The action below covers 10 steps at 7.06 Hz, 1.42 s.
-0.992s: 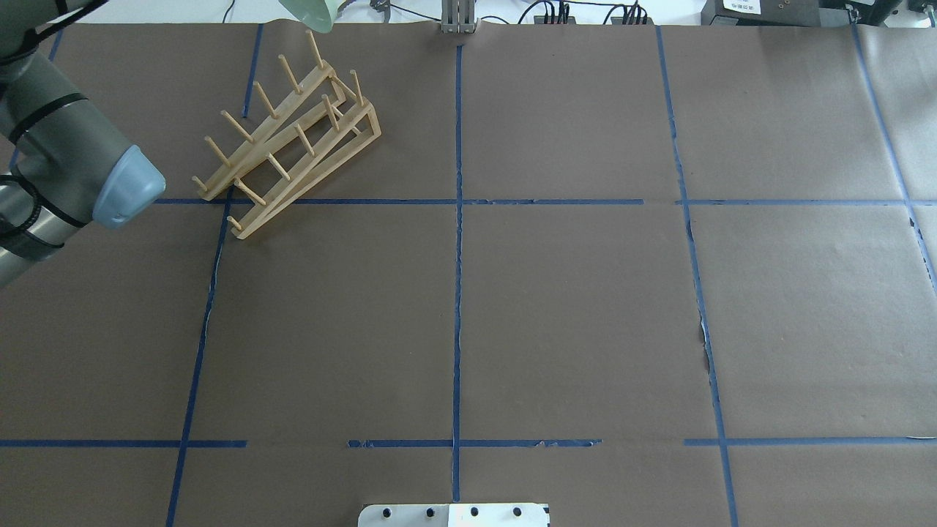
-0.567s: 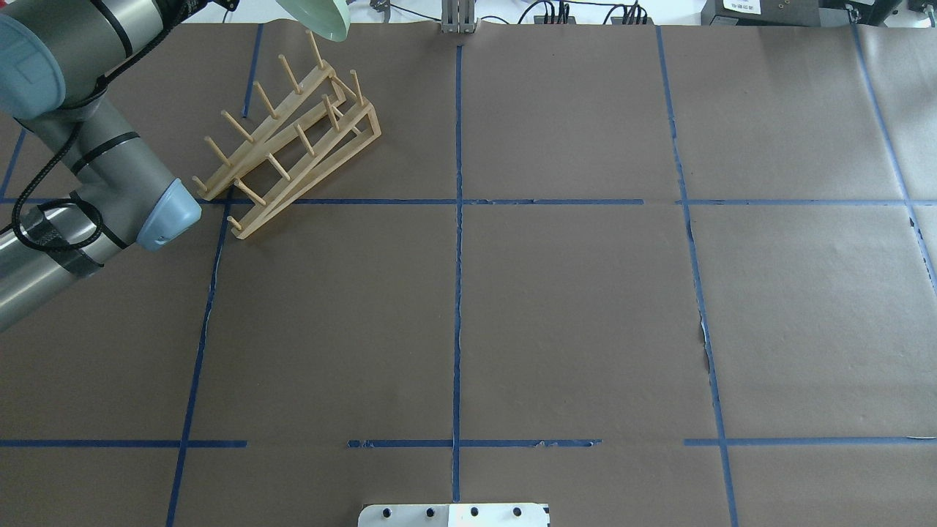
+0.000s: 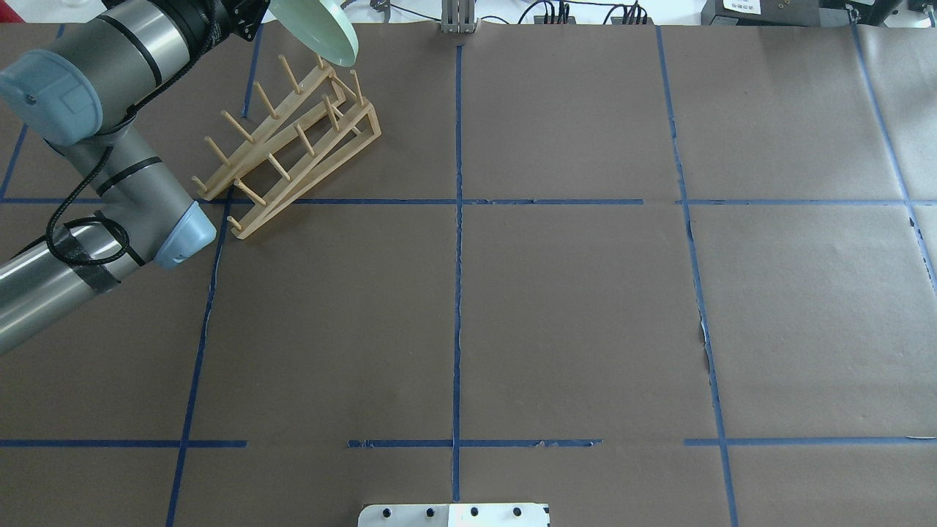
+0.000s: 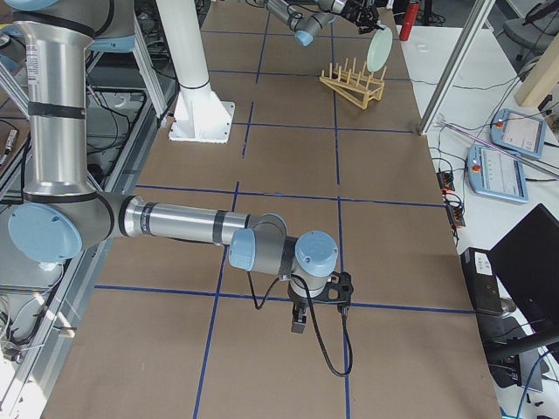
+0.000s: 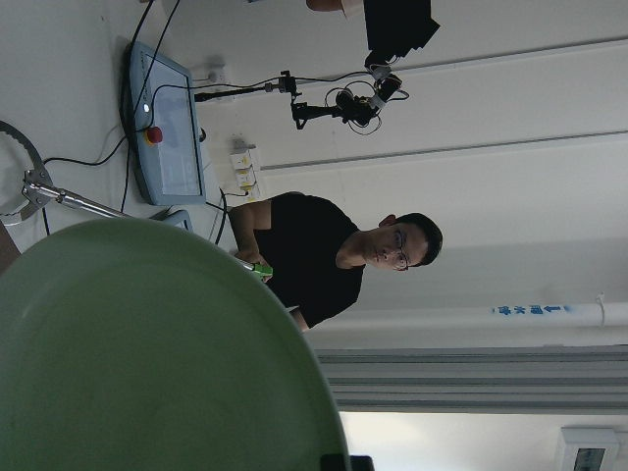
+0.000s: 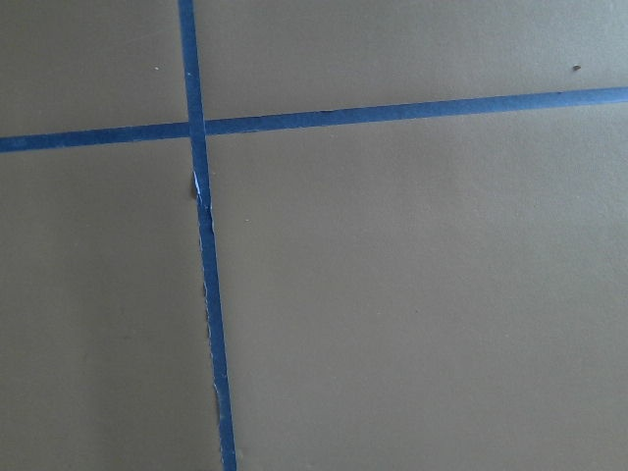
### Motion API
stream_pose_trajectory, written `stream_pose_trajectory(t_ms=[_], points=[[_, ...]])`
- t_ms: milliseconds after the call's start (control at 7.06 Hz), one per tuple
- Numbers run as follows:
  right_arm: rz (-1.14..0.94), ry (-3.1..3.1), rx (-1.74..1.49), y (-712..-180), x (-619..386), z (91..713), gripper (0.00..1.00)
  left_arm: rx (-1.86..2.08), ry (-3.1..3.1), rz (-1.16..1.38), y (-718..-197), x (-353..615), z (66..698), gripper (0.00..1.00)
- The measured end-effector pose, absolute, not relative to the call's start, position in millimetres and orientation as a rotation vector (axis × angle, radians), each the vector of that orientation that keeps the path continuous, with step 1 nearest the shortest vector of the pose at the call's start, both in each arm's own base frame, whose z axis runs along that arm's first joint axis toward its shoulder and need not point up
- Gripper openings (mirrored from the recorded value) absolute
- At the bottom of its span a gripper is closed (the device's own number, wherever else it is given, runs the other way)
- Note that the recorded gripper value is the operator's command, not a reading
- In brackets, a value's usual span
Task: Place plate on rack
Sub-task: 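Carry the upright plate with the left gripper above the wooden rack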
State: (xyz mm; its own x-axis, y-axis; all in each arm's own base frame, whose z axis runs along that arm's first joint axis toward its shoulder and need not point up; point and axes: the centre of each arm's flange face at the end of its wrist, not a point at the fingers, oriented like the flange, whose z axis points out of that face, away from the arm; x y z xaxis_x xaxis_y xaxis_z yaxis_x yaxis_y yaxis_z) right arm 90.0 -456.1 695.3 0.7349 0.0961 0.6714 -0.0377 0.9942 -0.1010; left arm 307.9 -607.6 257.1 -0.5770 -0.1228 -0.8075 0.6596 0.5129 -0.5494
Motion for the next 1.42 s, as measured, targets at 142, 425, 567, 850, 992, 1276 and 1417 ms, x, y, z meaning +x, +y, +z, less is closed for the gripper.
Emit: stream_pose_trajectory(t_ms=[142,425,567,850,992,1276,1417], points=[[0.074,-0.742,-0.083,-456,90,695,1.00,0.456,1.891,-1.139,-605,307,262,0.00],[0.074,-0.742,-0.083,-456,90,695,1.00,0.486,1.875,-1.110,-601,307,272,0.00],[0.074,-0.742,-0.083,-456,90,695,1.00,0.488,1.872,-1.104,-599,309,274,0.00],[0.074,-0.742,-0.083,-456,90,695,1.00,0.480,1.857,-1.101,-600,319,279,0.00],[0.074,-0.742,-0.083,-456,90,695,1.00,0.473,1.844,-1.103,-602,325,284,0.00],[0.074,-0.742,-0.083,-456,90,695,1.00,0.458,1.821,-1.102,-602,338,294,0.00],[0.074,-0.742,-0.083,-456,90,695,1.00,0.451,1.813,-1.102,-600,344,297,0.00]])
